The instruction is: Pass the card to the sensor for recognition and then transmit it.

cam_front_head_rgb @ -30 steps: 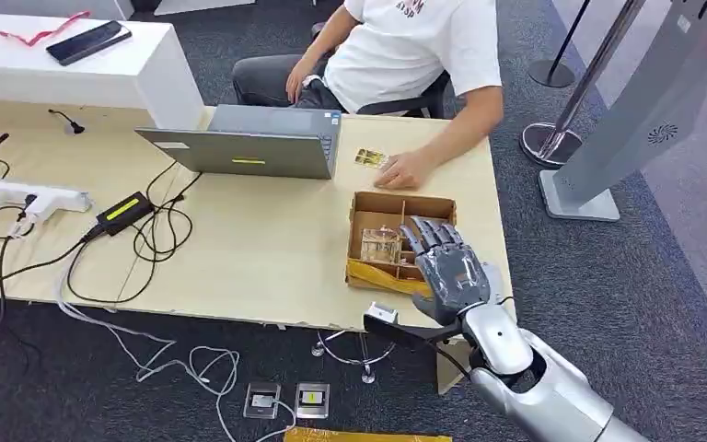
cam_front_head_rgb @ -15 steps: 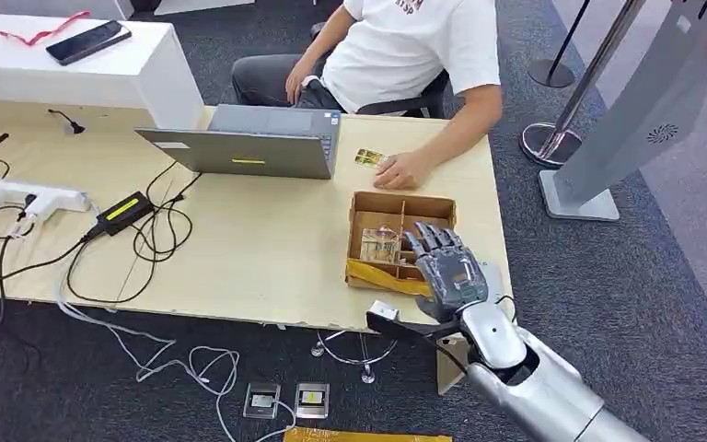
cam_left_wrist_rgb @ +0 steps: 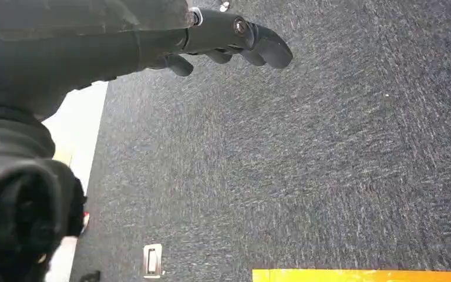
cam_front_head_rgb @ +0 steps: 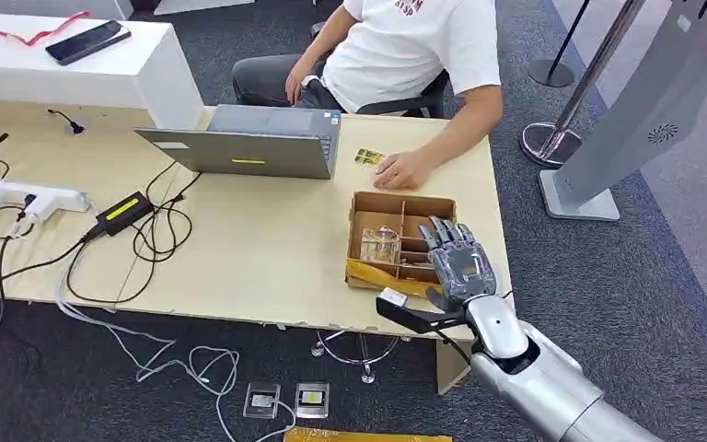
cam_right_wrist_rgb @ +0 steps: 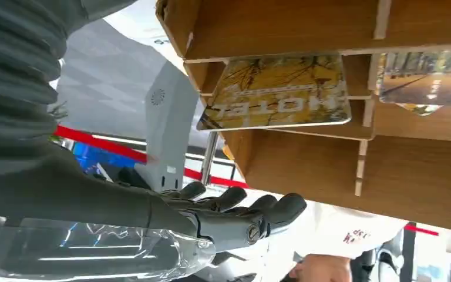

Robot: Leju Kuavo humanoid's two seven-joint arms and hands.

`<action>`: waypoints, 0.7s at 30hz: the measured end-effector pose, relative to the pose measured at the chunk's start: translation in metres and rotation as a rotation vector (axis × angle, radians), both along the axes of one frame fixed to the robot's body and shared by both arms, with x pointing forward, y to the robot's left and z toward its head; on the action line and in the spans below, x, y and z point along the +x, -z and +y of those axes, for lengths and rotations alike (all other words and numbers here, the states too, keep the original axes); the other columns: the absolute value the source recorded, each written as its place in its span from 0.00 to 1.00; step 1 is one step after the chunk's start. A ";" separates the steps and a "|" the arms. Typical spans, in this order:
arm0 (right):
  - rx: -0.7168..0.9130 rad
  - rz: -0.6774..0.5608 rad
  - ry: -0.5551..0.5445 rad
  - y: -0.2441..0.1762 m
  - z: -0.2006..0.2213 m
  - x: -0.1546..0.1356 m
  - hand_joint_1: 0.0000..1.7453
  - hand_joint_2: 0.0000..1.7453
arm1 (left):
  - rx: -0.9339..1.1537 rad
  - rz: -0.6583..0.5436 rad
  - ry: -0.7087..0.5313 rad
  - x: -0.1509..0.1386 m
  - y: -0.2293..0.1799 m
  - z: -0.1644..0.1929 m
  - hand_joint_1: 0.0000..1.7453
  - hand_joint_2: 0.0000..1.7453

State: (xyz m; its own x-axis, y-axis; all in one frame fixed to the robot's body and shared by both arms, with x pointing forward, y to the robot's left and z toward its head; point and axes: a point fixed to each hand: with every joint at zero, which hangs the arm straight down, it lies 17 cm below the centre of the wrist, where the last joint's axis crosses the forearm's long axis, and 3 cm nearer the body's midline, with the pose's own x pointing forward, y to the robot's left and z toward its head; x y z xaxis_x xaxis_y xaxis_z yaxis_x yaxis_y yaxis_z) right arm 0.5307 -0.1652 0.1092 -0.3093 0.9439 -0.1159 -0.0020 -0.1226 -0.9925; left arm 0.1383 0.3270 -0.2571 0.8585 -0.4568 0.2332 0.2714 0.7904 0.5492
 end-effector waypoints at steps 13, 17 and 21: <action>0.009 0.004 0.048 0.005 -0.016 0.006 0.00 1.00 | 0.004 -0.002 -0.001 0.000 0.000 0.001 0.00 0.00; 0.013 0.006 0.043 0.006 -0.016 0.006 0.00 1.00 | 0.007 -0.003 -0.002 0.000 -0.001 0.001 0.00 0.00; 0.057 0.024 0.002 0.007 -0.008 0.004 0.00 1.00 | 0.007 -0.004 -0.001 0.000 -0.001 0.001 0.00 0.00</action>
State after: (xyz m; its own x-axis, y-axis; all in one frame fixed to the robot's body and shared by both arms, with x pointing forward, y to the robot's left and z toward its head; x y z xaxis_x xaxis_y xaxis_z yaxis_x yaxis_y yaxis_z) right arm 0.5348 -0.1734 0.1022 -0.3092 0.9494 -0.0545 -0.0265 -0.0659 -0.9975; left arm 0.1387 0.3283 -0.2565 0.8581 -0.4575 0.2330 0.2686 0.7868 0.5557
